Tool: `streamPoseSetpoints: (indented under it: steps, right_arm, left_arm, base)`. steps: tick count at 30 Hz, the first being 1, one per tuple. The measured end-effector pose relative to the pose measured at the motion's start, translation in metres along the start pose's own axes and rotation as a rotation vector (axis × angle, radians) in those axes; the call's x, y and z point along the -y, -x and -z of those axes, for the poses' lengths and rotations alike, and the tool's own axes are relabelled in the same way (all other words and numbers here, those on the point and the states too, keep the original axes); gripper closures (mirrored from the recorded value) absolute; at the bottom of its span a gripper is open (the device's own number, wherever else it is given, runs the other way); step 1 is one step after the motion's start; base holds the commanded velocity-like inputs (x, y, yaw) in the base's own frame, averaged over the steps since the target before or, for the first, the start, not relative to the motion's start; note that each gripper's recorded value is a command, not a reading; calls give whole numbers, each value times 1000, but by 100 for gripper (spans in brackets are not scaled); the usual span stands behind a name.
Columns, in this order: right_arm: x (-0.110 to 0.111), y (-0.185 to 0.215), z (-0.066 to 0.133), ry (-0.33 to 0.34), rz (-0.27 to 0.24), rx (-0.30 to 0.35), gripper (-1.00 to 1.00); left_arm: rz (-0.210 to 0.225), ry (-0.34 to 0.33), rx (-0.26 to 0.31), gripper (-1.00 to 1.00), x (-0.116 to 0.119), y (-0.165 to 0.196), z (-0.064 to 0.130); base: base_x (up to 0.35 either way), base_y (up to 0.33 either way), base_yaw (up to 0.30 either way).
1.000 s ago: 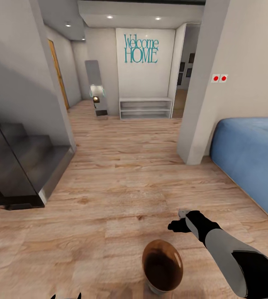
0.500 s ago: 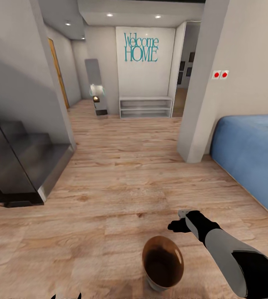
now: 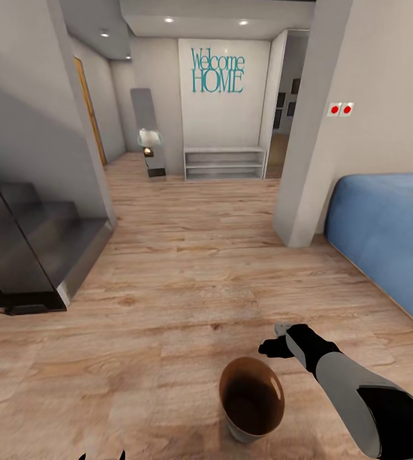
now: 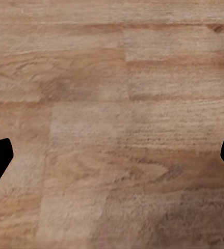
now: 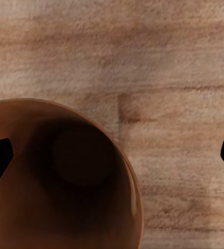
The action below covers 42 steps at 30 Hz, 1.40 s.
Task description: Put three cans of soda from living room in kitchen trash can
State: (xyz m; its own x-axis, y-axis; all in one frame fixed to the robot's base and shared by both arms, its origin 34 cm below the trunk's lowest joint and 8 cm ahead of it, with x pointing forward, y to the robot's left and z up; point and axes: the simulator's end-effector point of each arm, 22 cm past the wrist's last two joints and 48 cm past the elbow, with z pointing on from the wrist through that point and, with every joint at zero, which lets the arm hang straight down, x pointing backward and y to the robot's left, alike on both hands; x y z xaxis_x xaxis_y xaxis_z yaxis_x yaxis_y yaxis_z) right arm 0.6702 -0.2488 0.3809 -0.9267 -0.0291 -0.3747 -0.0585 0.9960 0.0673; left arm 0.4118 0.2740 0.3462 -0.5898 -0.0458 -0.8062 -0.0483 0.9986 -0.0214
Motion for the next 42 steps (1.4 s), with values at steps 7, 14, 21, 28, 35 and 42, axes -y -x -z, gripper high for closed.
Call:
streamPoseSetpoints:
  steps: [7,14,21,28,35,42]
  right_arm:
    - [0,-9,-13,1,1,0,-100]
    - [1,-19,-26,1,1,0,-100]
    - [1,-29,-39,1,1,1,-100]
    - [2,-39,-52,1,0,-7,-100]
    - [4,-51,-66,1,-3,-36,-100]
    - [5,-63,-79,1,-6,-65,-100]
  left_arm:
    - [0,0,0,-100,-1,-15,-6]
    - [0,0,0,-100,-1,-30,-12]
    - [-1,0,-1,-100,-1,-46,-18]
    - [-1,0,-11,-100,-2,-60,-22]
    - [-2,1,-39,-100,-3,-72,-23]
    - [-3,2,-68,-100,-4,-83,-23]
  base:
    - [0,0,0]
    - [0,0,0]
    - [0,0,0]
    - [0,0,0]
    - [0,0,0]
    - [0,0,0]
